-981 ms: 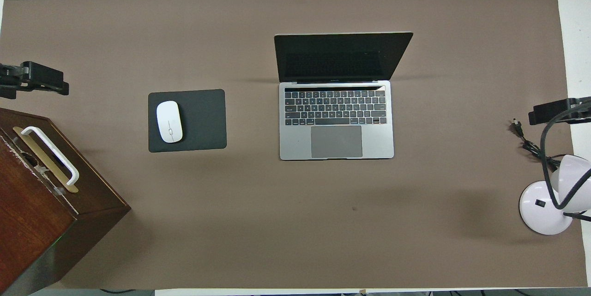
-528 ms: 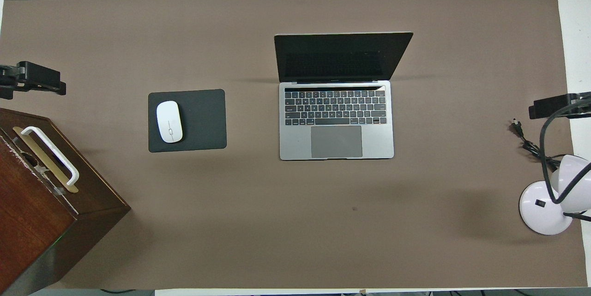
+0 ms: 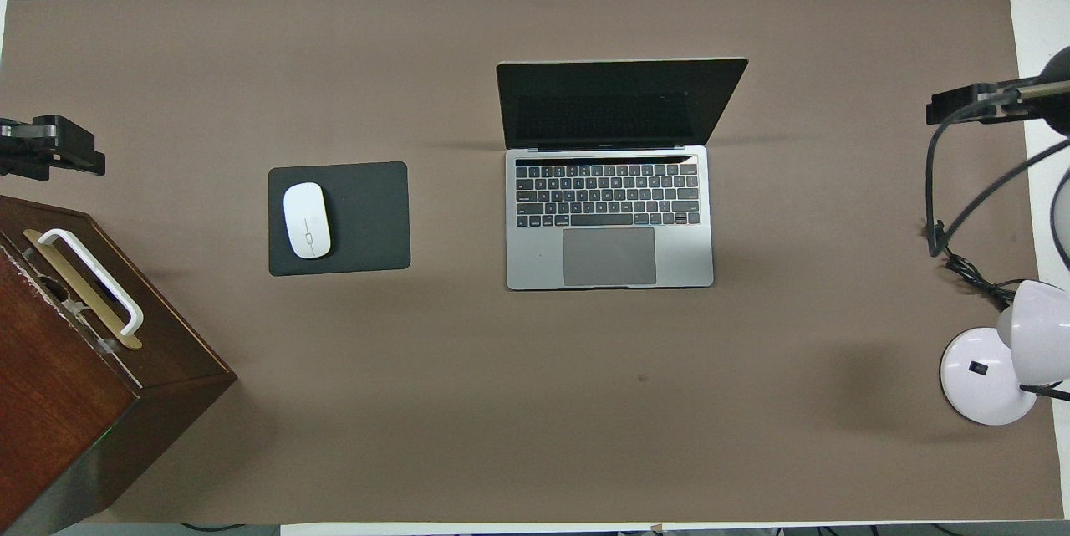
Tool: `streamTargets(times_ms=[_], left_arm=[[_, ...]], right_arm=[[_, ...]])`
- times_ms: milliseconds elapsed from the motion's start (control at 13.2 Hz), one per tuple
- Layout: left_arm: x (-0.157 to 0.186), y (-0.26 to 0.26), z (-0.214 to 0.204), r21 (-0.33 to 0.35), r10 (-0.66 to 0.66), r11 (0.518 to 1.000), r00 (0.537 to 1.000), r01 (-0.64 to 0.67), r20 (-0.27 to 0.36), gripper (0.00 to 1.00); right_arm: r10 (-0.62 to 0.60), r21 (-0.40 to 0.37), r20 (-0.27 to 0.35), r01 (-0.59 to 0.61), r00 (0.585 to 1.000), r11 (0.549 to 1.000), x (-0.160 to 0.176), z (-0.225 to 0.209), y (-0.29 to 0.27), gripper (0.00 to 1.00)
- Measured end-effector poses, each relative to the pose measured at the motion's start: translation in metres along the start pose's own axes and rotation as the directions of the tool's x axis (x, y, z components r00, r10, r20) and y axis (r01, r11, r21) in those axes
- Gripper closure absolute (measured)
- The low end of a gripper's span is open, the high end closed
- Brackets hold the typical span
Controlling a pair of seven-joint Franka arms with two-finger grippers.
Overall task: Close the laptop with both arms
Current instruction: 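Swing the right gripper over the laptop screen while the left gripper advances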
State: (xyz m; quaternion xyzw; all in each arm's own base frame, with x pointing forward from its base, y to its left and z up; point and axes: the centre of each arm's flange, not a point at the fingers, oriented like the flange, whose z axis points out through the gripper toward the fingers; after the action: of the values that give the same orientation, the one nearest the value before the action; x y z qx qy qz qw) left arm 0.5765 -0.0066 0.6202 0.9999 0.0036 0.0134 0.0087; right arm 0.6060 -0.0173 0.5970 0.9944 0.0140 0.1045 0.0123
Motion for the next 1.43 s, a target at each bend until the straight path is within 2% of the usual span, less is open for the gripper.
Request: streamTargets(times_ms=[151, 302, 453, 604, 755, 830, 981, 1208, 1434], left_arm=[[0.000, 0.000, 0.000, 0.000, -0.005, 1.000, 1.000, 0.005, -0.001, 0.76], [0.001, 0.000, -0.001, -0.002, -0.023, 1.000, 1.000, 0.023, -0.014, 0.99], [0.005, 0.001, -0.004, -0.004, -0.034, 0.999, 0.998, 0.034, -0.051, 0.99], [0.012, 0.002, -0.006, -0.008, -0.035, 0.999, 0.994, 0.035, -0.107, 0.99], [0.014, 0.003, -0.002, -0.015, -0.036, 0.999, 0.992, 0.034, -0.123, 0.99], [0.015, 0.006, -0.001, -0.043, -0.040, 0.998, 0.991, 0.035, -0.127, 0.99], [0.016, 0.011, -0.001, -0.098, -0.051, 0.994, 0.989, 0.038, -0.138, 0.99], [0.017, 0.017, 0.010, -0.115, -0.050, 0.993, 0.987, 0.033, -0.151, 0.99], [0.008, 0.046, 0.033, -0.127, 0.002, 0.991, 0.976, -0.030, -0.218, 0.99]], right_arm=[[-0.011, -0.003, -0.035, 0.011, 0.999, 1.000, 0.029, 0.014, -0.006, 0.50], [-0.016, -0.018, -0.088, 0.015, 0.996, 1.000, 0.055, 0.024, -0.010, 0.73], [-0.034, -0.039, -0.146, 0.029, 0.989, 0.999, 0.077, 0.031, -0.023, 0.97], [-0.043, -0.059, -0.198, 0.032, 0.979, 0.998, 0.094, 0.037, -0.045, 0.99], [-0.058, -0.072, -0.250, 0.042, 0.967, 0.997, 0.103, 0.038, -0.091, 0.99], [-0.075, -0.068, -0.264, 0.059, 0.961, 0.996, 0.103, 0.038, -0.118, 0.99], [-0.091, -0.058, -0.283, 0.078, 0.955, 0.995, 0.098, 0.037, -0.168, 0.99], [-0.076, -0.008, -0.295, 0.078, 0.953, 0.997, 0.088, 0.041, -0.222, 0.99], [-0.010, 0.005, -0.302, 0.012, 0.953, 1.000, 0.086, 0.067, -0.249, 0.99]])
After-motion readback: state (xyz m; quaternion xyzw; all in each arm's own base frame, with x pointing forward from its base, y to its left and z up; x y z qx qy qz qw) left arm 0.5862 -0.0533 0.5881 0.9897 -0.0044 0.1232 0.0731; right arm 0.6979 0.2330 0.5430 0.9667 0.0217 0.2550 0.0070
